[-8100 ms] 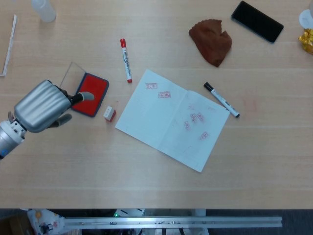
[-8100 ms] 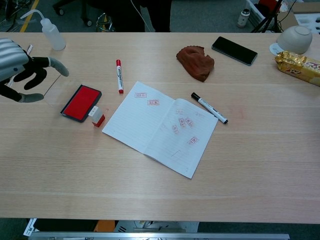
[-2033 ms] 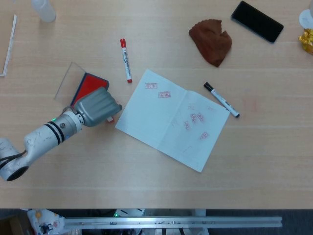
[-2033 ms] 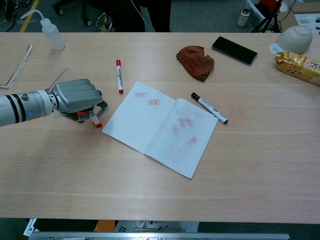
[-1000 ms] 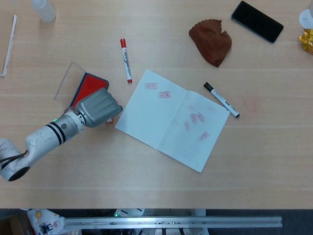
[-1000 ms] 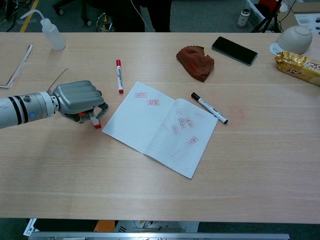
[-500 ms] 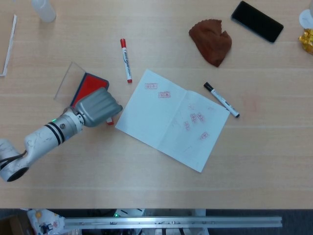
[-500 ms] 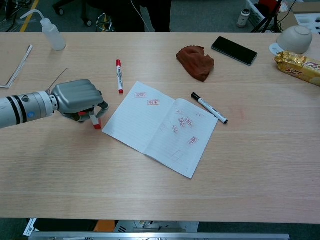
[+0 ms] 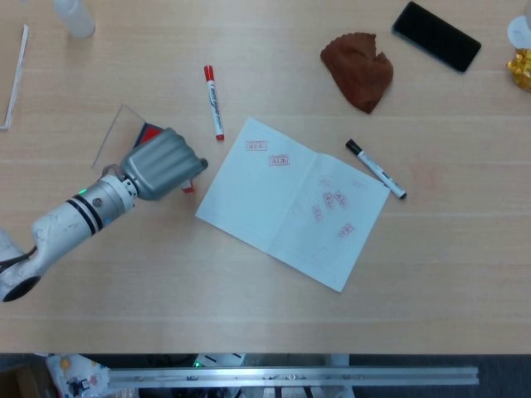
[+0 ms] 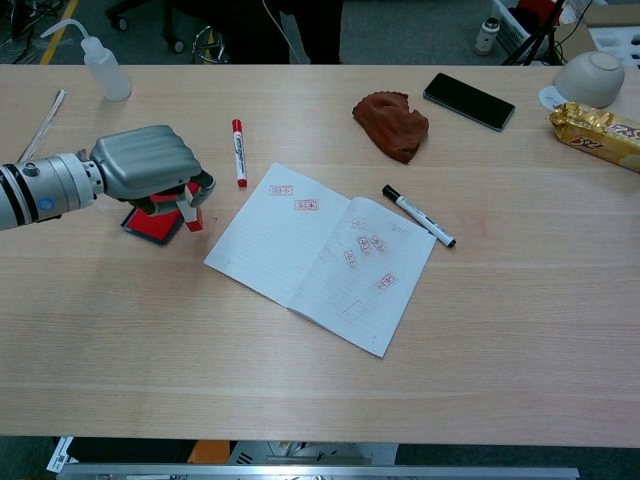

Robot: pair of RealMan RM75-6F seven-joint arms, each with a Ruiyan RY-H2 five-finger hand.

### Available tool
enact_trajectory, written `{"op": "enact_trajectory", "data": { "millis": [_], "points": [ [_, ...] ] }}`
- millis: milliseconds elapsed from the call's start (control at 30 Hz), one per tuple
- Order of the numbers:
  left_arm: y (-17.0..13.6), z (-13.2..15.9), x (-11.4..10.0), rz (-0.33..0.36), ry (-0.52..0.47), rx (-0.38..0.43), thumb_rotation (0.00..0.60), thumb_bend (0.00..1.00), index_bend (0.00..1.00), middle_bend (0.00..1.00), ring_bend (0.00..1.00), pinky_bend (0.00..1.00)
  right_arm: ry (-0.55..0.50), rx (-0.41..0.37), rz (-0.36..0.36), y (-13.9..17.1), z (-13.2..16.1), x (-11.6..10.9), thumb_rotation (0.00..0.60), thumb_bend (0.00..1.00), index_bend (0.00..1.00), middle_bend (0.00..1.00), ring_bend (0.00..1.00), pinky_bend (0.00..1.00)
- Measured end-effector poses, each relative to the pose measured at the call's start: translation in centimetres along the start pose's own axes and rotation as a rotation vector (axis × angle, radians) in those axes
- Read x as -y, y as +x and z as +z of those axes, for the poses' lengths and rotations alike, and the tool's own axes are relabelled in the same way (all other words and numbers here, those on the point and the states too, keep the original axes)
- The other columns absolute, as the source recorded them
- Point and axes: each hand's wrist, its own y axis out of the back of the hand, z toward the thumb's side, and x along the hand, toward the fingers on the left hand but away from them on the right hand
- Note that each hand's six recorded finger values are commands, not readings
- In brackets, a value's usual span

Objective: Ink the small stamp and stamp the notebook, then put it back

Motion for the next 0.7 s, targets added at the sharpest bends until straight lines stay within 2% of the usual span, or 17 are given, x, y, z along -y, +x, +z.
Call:
{"op": "enact_trajectory", "data": {
  "millis": [267,700],
  "points": [
    [0.7,-1.6,0.1,0.001,0.019,-0.034,0.6,0.36,0.6,0.97,0.94,1.0,0.003,0.007,-0.005,0.3,0.0,-0.2,0.6,0.18,0.06,0.14,0.09,0.18],
    [1.2,-3.7,2.4,-0.019,0.034,-0.074,0.6,0.36,0.6,0.97,0.94,1.0,0.01,0.008,-0.006,0.4,0.4,-0.4,0.6,0.18,0.06,0.14,0.09,0.18]
  ]
}}
